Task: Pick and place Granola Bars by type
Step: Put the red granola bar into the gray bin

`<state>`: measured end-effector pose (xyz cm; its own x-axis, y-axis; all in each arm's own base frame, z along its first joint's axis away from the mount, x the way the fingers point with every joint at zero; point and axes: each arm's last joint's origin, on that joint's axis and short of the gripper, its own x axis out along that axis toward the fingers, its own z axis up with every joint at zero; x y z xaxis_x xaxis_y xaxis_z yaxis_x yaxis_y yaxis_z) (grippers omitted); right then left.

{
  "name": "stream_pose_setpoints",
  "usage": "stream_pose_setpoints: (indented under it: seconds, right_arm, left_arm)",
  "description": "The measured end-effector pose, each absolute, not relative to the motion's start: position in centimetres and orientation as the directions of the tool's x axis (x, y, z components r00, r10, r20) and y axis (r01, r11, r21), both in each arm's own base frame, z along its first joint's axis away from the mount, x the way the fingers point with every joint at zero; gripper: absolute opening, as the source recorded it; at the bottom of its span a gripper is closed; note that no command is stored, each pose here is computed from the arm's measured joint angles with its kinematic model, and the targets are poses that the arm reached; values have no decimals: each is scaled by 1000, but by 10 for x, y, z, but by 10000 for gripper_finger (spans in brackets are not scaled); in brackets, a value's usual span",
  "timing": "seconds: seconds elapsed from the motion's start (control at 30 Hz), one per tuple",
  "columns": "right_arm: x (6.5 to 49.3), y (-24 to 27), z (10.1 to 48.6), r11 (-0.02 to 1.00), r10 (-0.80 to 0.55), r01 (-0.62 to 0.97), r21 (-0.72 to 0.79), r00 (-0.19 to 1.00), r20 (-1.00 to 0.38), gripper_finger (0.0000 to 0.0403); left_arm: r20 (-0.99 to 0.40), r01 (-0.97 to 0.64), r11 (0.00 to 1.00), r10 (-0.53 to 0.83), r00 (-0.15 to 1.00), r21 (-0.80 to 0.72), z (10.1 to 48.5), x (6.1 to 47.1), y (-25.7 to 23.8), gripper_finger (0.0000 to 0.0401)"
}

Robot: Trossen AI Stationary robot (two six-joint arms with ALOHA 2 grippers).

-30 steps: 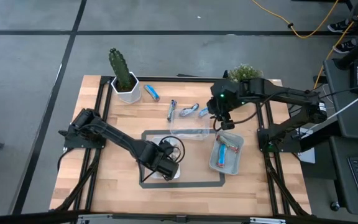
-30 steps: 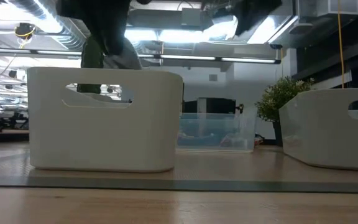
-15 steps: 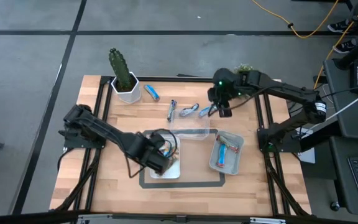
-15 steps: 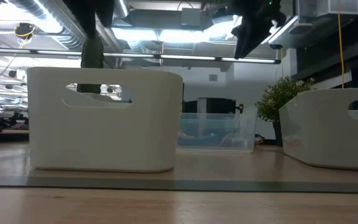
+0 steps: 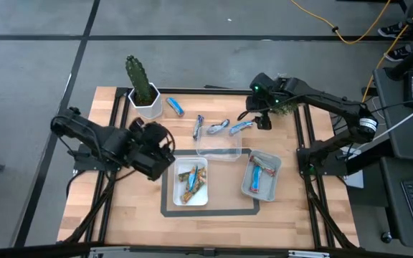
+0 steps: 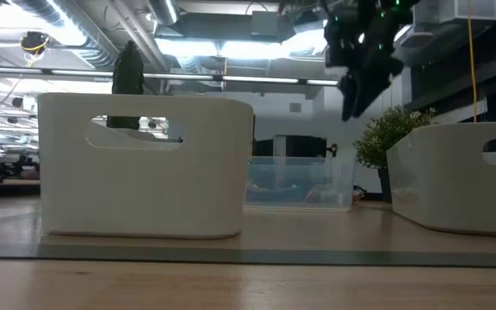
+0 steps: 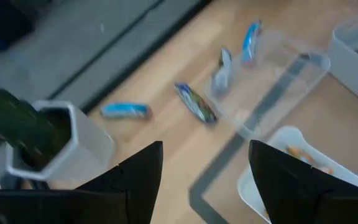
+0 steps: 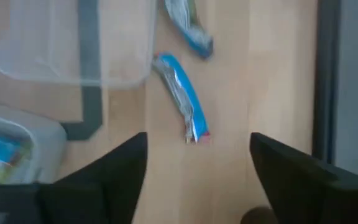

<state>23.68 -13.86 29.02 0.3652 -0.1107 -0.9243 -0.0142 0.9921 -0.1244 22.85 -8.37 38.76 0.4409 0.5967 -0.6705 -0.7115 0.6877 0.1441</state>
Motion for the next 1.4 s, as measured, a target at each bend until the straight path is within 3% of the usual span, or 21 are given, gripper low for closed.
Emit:
stream_pose_setpoints:
  seconds: [0.13,0.57,0.97,1.2,1.4]
  right_arm:
    - [234,-146,270,991,-127,5,-134,368,-921,312]
    - [228,-163,229,985,-123,-55,-161,427,-896,314]
    - [246,-177,175,991,-19,-118,-56,293,-956,314]
    - [255,-185,152,994,-28,-93,-54,260,-965,314]
    - [256,-188,141,996,-68,-34,-77,212,-975,267]
  left_arm:
    - [-613,-717,679,636,468,157,398,219,-76,229]
    - [-561,-819,551,734,384,161,403,222,-41,229]
    - [-567,-851,521,723,395,71,405,231,-31,229]
    - [-558,-852,522,717,419,31,406,234,-32,229]
    - [-566,-849,527,708,422,25,406,235,-32,229]
